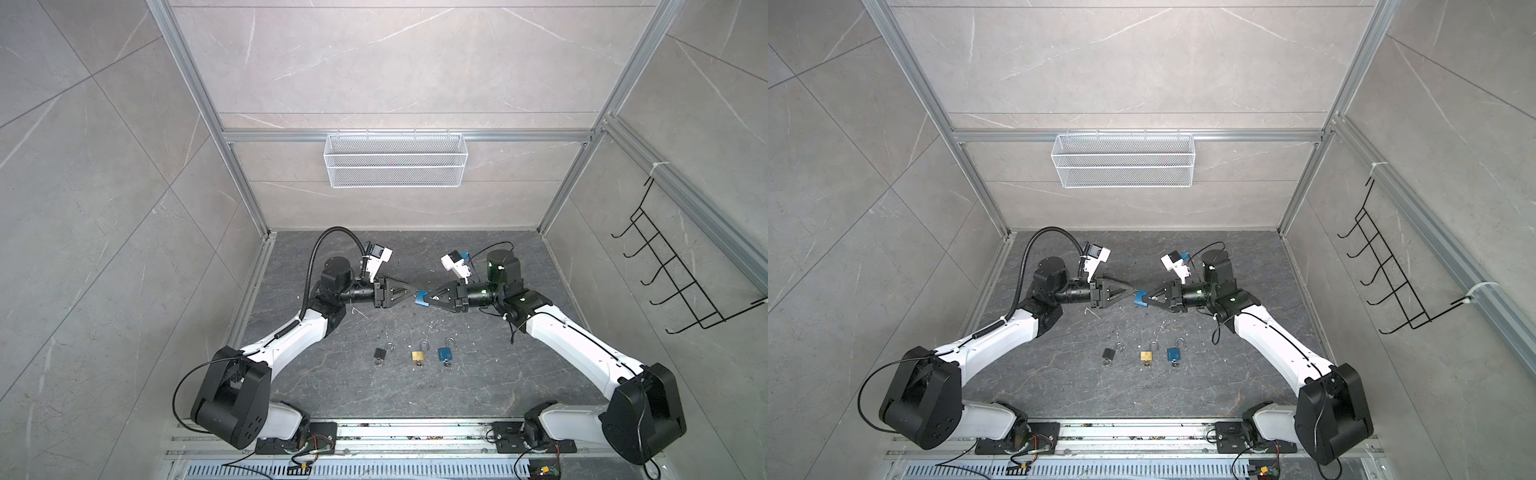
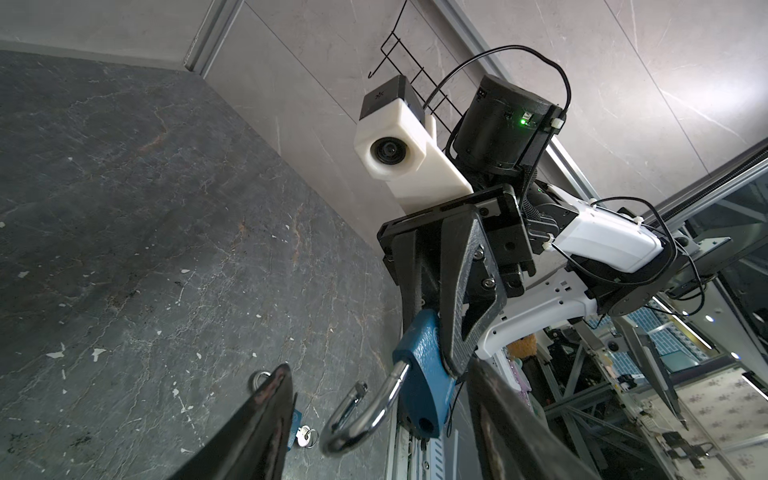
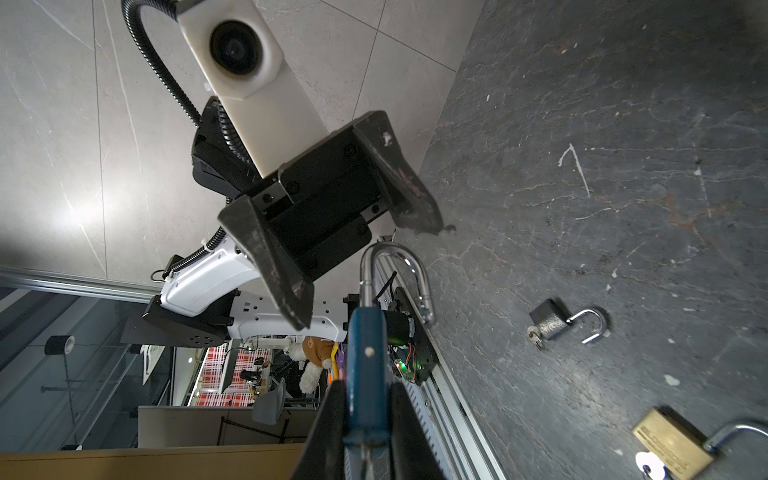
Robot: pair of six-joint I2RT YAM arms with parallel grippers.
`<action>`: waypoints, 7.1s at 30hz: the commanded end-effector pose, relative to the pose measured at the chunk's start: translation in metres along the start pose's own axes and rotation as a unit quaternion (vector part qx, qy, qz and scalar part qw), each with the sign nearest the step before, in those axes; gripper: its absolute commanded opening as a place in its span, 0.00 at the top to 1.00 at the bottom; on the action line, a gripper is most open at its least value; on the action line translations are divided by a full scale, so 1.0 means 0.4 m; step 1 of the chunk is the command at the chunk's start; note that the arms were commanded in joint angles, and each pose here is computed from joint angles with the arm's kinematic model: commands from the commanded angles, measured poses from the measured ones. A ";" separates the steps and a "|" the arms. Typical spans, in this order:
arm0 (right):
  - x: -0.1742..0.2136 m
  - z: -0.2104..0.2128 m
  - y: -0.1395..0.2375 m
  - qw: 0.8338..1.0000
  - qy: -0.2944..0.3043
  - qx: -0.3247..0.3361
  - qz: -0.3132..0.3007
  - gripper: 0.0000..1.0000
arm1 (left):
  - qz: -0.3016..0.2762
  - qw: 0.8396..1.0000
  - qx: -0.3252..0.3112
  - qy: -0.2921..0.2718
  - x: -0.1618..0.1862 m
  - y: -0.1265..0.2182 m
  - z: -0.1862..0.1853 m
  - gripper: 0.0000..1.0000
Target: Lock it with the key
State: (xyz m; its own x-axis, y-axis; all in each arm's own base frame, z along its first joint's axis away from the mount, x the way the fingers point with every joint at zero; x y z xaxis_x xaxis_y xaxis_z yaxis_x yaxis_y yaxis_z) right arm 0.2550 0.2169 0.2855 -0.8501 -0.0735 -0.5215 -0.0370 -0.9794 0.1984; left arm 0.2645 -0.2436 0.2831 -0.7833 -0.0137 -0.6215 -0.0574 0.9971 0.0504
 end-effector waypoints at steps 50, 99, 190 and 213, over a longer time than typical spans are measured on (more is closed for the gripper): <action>-0.021 0.030 0.037 0.987 0.143 0.068 -0.007 1.00 | 0.012 0.998 0.061 0.019 0.045 -0.044 -0.078 1.00; -0.025 -0.028 0.000 0.991 0.129 0.031 -0.011 1.00 | 0.064 0.993 0.104 0.005 0.108 -0.124 -0.108 0.86; -0.012 -0.056 0.115 0.988 0.114 0.071 -0.077 0.71 | -0.021 0.996 0.072 0.042 0.041 -0.076 -0.021 1.00; 0.001 -0.055 0.104 0.990 0.111 0.020 -0.079 0.80 | -0.016 0.994 0.096 0.054 0.019 -0.092 -0.025 1.00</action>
State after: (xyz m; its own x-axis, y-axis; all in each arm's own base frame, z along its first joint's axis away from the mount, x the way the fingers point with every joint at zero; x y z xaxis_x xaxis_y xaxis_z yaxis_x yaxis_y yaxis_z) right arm 0.2680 0.1708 0.2701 -0.7105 0.0347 -0.7029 -0.2021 -0.9667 0.1566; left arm 0.2528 -0.2800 0.2577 -0.8959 -0.0289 -0.4432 -0.0061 0.9986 -0.0527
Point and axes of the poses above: each gripper's point midway between its finger pads, its own y axis back along the fingers, its own z axis along the line the jaws close on, x = y × z, the point moved 6 cm from there along y, back along the fingers, and after that the axes turned 10 degrees about y, right-handed, at the moved point
